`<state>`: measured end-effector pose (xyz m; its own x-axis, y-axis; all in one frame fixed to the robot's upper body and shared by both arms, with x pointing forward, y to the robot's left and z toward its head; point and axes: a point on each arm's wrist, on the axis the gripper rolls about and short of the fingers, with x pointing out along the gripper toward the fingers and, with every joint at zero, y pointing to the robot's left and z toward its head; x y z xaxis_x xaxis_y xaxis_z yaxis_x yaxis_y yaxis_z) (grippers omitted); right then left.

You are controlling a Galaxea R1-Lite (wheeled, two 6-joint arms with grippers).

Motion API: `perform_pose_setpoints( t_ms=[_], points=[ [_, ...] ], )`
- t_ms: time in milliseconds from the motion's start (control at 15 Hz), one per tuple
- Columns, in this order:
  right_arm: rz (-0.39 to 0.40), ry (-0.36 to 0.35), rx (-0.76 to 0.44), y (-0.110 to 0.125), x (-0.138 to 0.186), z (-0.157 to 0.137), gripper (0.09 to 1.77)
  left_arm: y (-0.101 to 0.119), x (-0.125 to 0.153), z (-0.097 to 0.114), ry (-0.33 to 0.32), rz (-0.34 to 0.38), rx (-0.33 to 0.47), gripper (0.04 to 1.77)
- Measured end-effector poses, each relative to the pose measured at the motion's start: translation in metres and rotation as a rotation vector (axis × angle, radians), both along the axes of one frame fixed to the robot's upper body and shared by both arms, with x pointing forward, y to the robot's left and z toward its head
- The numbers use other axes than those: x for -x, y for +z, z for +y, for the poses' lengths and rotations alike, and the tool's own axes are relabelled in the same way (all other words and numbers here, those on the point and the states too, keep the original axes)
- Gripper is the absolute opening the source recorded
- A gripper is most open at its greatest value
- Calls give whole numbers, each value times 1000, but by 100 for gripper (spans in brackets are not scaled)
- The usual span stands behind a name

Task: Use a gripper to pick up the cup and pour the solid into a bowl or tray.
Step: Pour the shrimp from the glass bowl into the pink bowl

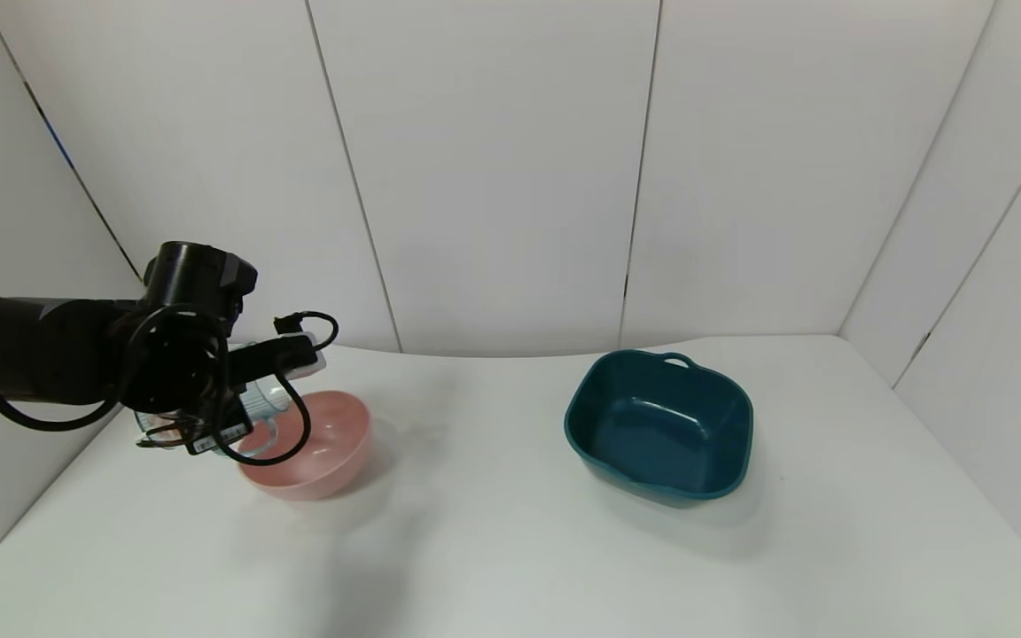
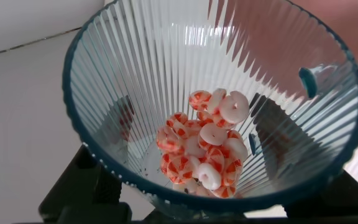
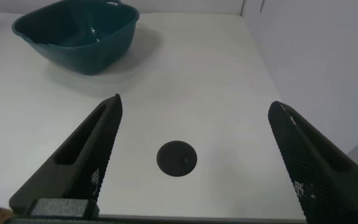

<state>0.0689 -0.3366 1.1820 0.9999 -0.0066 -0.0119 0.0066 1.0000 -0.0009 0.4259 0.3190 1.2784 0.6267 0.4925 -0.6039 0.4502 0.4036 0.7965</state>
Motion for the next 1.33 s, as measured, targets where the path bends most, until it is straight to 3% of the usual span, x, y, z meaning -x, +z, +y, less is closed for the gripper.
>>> perform_pose_setpoints(
  t_ms=[800,1333],
  points=[
    [1,0,0,0,0,0,171,-10,-7,-11,-23,64,-117,133],
    [0,0,0,0,0,0,171,-14,-10,-14,-51,135,-235,133]
  ],
)
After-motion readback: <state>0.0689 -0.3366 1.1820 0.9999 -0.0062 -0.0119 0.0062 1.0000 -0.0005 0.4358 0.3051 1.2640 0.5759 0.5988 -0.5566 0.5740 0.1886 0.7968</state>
